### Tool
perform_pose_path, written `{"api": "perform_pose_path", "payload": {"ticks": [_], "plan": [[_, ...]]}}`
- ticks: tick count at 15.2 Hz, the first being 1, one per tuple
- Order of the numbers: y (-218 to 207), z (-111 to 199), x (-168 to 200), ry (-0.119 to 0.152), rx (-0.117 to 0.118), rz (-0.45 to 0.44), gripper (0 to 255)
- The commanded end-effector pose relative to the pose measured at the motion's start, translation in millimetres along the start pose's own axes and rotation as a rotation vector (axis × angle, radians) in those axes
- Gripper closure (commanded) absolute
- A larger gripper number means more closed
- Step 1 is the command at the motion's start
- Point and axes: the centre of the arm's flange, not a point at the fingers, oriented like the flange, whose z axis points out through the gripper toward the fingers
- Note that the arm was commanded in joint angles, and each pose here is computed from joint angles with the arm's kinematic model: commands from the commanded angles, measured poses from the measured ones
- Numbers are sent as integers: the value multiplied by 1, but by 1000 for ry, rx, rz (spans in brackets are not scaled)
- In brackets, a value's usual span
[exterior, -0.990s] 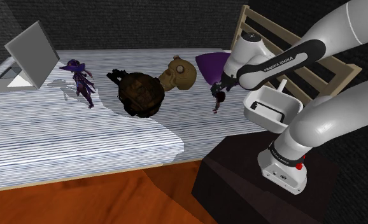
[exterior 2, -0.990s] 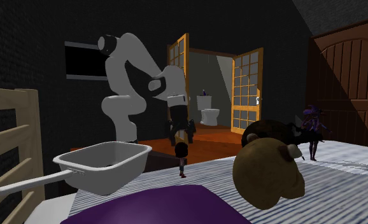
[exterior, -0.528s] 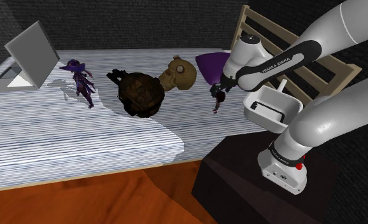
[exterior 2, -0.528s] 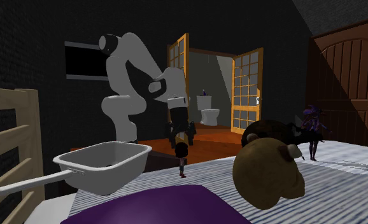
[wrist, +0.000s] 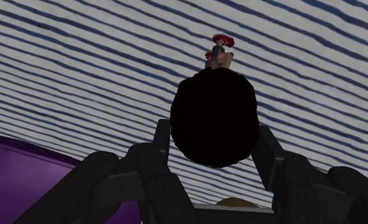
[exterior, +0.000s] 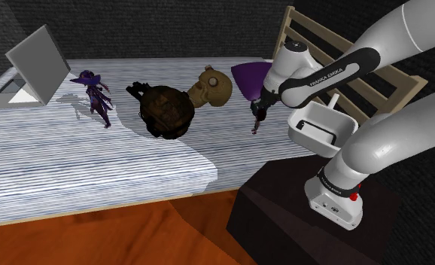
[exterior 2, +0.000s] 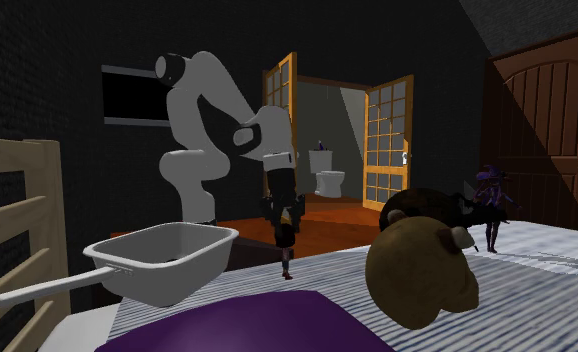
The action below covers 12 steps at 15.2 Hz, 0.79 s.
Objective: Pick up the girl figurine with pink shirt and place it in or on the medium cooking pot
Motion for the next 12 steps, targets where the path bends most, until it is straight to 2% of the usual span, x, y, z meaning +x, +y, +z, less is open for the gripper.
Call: {"api": "perform_pose_path", "payload": {"ticks": [1,4,12], "plan": [[0,0,0,-1,0,0,255],[0,0,0,-1,0,0,255],[2,-41,10,-1,0,0,255]]}}
